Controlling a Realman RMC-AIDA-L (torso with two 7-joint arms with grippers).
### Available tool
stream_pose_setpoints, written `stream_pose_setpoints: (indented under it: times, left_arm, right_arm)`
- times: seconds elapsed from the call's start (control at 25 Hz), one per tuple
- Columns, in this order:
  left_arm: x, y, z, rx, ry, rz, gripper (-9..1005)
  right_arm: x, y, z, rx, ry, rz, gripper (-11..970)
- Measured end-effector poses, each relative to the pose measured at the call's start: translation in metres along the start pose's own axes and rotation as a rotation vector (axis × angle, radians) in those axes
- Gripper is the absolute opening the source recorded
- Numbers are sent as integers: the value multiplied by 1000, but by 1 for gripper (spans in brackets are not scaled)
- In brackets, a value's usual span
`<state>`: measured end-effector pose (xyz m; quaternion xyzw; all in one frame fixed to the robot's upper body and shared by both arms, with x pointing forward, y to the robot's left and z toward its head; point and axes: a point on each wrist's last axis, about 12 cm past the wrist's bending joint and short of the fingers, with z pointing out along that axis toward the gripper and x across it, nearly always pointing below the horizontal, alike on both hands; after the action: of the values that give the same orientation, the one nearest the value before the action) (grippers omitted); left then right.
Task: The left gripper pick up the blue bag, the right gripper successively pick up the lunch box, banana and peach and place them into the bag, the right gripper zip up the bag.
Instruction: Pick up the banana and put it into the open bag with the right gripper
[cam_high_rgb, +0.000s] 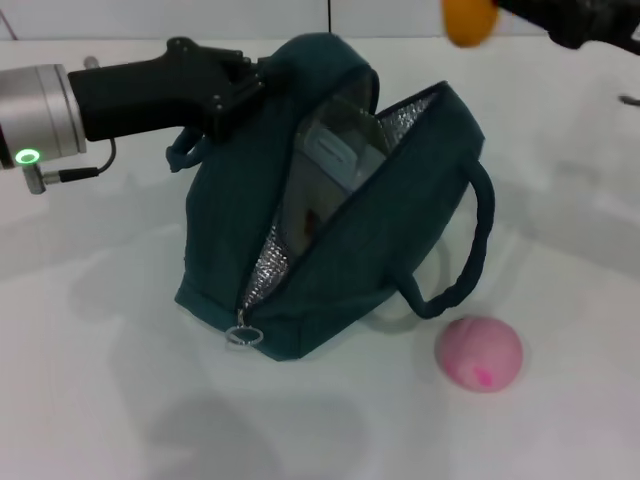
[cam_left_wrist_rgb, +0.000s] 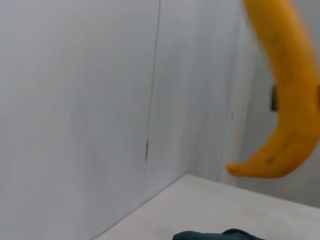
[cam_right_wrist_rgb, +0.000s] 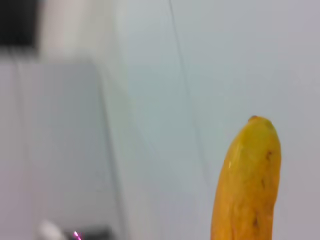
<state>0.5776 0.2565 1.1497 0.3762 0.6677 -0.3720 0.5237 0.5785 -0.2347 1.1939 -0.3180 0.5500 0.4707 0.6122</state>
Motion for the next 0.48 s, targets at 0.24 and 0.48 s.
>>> stream_pose_setpoints:
  times: [0.24,0.48]
  left_arm:
    - [-4,-1,8,28,-1,10,52]
    - [-5,-2,13,39,7,15,52]
  right_arm:
    - [35,-3,32,-111,-97,269,439]
    - [54,13,43,-193,-26,404,440]
